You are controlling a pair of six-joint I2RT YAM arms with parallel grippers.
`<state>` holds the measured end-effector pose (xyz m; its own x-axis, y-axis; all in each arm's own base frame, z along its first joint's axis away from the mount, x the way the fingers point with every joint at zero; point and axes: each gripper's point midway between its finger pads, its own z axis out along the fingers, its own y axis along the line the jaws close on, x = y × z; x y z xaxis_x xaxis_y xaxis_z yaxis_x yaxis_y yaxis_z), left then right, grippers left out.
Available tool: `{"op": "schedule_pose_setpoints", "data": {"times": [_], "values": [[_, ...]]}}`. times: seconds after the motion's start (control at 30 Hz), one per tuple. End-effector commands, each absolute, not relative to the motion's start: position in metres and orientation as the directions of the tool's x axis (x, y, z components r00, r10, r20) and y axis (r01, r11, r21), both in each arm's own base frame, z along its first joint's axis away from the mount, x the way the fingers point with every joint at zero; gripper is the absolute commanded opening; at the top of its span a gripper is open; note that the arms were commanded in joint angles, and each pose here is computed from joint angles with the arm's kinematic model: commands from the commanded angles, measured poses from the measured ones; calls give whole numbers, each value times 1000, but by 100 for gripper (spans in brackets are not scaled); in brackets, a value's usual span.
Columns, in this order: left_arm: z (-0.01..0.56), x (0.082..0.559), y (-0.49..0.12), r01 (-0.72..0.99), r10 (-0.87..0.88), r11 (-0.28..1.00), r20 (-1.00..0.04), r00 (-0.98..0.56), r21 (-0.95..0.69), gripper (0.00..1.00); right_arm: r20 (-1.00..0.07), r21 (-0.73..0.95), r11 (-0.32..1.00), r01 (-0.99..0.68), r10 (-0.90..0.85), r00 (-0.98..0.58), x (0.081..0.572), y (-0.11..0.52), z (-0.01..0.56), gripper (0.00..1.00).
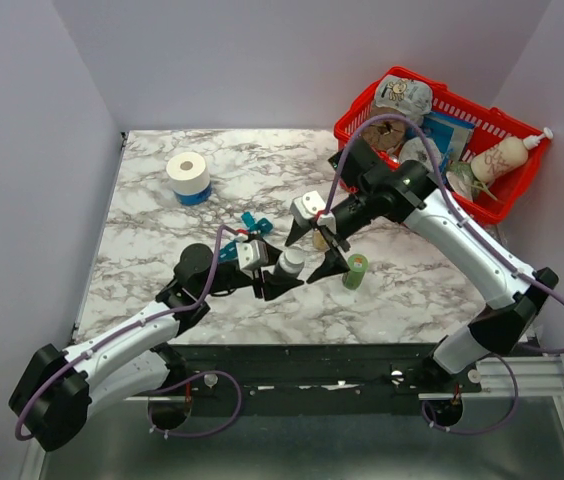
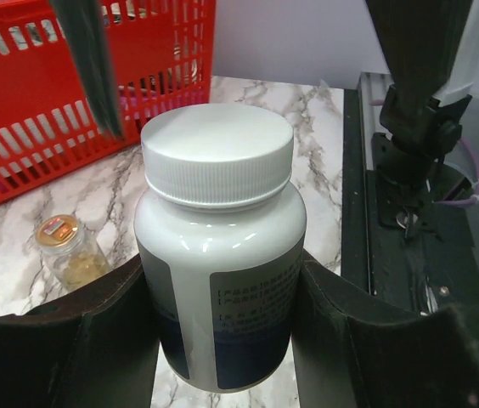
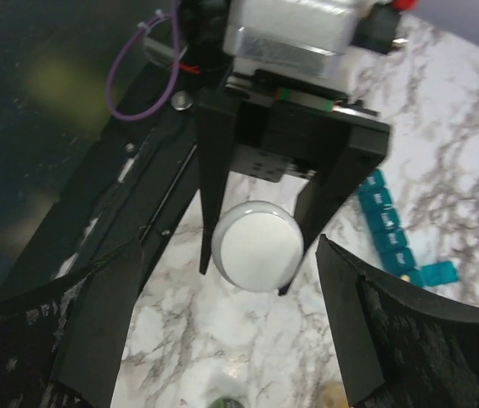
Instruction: Sort the pills into containers
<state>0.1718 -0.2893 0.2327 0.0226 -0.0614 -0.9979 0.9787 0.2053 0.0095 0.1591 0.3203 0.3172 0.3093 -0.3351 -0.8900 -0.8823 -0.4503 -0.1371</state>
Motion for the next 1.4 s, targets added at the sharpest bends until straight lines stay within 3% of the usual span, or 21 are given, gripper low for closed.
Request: {"op": "schedule_pose_setpoints", "data": {"times": [0.0,0.2,0.3,0.33,0.4,0.43,0.63,0.9,0.93,1.1,1.13,1.23,1.37], "values": [[251,158,-297,994,-81,89,-994,73,66,0,-875,-93,-521,-849,-364,319,144,324,291,89],[250,160,-298,994,-75,89,-995,66,59,0,-868,-68,-502,-862,-397,300,149,328,286,74],[249,163,-297,993,-70,105,-995,65,57,0,-865,-55,-497,-866,-409,290,148,327,283,61],[249,163,-297,992,-71,110,-995,69,61,0,-864,-50,-492,-869,-415,285,148,327,281,52],[251,166,-297,989,-75,132,-995,72,62,0,-855,-54,-473,-879,-433,286,152,326,277,46],[254,169,-296,987,-81,147,-994,78,65,0,-854,-49,-443,-895,-446,267,156,327,275,37],[271,214,-272,890,-157,456,-984,80,-1,0,-798,-5,-92,-996,-599,59,210,336,257,31],[279,220,-269,872,-200,489,-973,117,4,0,-821,84,-69,-994,-570,-29,209,347,252,26],[278,219,-269,875,-197,484,-973,117,7,11,-826,75,-69,-995,-563,-24,210,347,256,26],[267,211,-267,887,-174,460,-978,114,22,38,-837,68,-55,-996,-546,-27,216,342,263,25],[267,210,-267,887,-173,460,-978,113,21,55,-840,64,-55,-996,-542,-24,216,341,264,25],[264,210,-263,881,-158,472,-982,107,20,76,-840,64,-47,-997,-542,-28,219,338,263,24],[259,212,-258,872,-132,489,-986,102,25,88,-842,63,-31,-998,-538,-37,225,334,263,24]]}}
